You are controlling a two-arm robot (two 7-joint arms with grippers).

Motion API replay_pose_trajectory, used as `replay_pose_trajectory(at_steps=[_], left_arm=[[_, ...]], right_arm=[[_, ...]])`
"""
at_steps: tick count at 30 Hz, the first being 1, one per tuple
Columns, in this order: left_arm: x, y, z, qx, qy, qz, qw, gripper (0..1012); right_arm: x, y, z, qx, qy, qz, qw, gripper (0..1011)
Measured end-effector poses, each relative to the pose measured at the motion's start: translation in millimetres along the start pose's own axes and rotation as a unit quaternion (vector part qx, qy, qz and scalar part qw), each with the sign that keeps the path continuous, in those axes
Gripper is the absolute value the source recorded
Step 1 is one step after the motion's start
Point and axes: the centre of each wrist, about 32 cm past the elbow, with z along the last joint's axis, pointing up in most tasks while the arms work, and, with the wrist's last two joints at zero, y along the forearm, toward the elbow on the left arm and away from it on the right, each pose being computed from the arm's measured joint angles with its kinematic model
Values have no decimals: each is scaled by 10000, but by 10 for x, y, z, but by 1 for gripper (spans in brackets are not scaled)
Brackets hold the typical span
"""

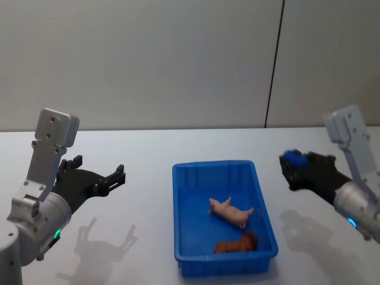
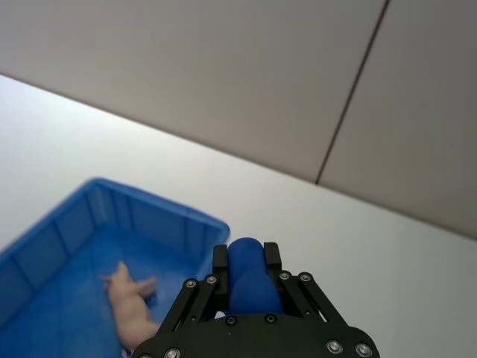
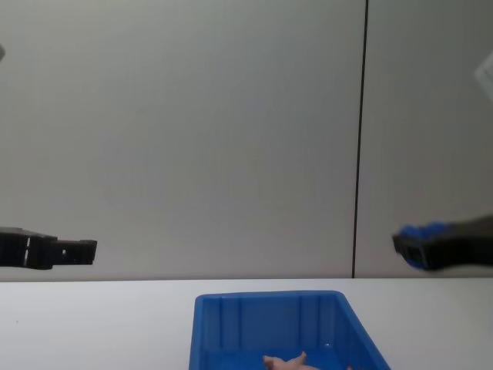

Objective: Pick up the two dolls from the table and place them into the box.

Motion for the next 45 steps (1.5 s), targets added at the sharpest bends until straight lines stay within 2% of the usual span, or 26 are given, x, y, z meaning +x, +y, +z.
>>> replay_pose_trajectory(at_steps=[4, 8, 14, 23, 30, 33, 40, 42, 45], left_arm=[[0, 0, 0, 0, 0, 0, 10000, 1001], [0, 0, 0, 0, 0, 0, 10000, 1001], [0, 0, 0, 0, 0, 0, 10000, 1001], [0, 0, 0, 0, 0, 0, 10000, 1001], [0, 0, 0, 0, 0, 0, 10000, 1001], [0, 0, 0, 0, 0, 0, 10000, 1001], [0, 0, 0, 0, 0, 0, 10000, 1001], [0, 0, 0, 0, 0, 0, 10000, 1001], [0, 0, 0, 0, 0, 0, 10000, 1001]], right_arm=[[-7, 41, 74, 120, -22, 116, 9999, 258], [-25, 127, 183, 228, -16, 393, 9990, 237], [-49, 209, 229, 126, 66, 693, 9975, 206], [-84, 304, 194, -210, 231, 1033, 9942, 161], [-121, 396, 83, -605, 389, 1321, 9886, 161], [-130, 415, 58, -685, 419, 1384, 9871, 197], [-154, 460, -4, -876, 488, 1523, 9832, 397], [-157, 466, -13, -904, 499, 1542, 9826, 498], [-163, 476, -24, -944, 514, 1572, 9817, 559]])
